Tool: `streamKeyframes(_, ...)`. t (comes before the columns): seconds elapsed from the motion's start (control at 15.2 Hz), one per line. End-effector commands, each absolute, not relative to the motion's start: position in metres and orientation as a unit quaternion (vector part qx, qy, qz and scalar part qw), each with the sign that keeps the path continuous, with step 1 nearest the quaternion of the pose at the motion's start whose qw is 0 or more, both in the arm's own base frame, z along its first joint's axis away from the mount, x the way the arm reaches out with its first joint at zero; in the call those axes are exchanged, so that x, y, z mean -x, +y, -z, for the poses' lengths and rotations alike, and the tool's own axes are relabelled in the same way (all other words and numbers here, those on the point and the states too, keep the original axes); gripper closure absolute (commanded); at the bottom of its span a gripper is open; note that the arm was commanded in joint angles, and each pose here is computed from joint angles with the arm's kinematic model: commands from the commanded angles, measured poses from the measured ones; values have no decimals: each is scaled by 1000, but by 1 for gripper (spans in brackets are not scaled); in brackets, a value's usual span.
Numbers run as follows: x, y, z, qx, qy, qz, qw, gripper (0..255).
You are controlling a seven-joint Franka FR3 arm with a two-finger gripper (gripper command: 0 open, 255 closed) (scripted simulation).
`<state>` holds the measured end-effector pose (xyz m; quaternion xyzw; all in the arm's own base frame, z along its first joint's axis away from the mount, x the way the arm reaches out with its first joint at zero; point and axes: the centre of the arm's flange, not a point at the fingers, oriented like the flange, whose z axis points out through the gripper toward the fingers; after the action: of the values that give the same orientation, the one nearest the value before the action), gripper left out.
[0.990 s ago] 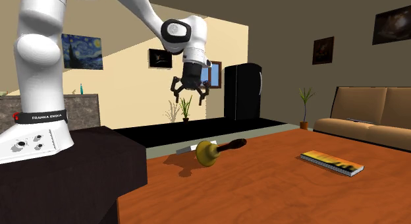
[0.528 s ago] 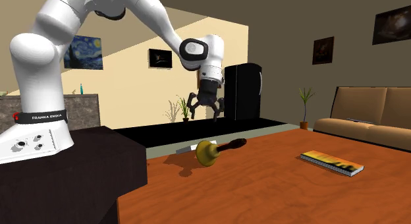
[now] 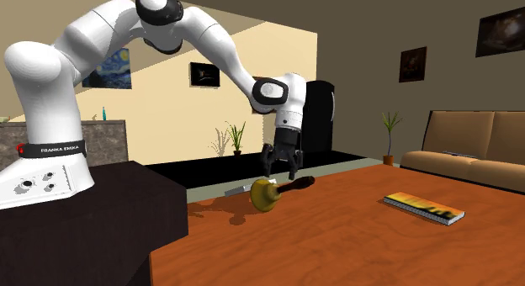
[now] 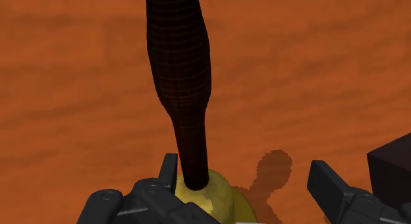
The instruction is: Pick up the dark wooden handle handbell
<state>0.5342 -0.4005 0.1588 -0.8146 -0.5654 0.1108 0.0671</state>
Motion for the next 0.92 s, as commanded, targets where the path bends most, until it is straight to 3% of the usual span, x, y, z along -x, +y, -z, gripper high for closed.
streamKeyframes(0.0,-541,-406,-141,807,-575,-112,70,0)
streamKeyframes(0.53,-541,-406,-106,807,-575,-112,70,0)
streamKeyframes(0.59,-541,-406,-106,807,-575,-112,70,255)
streamKeyframes(0.86,-541,-406,-106,807,-575,-112,70,255)
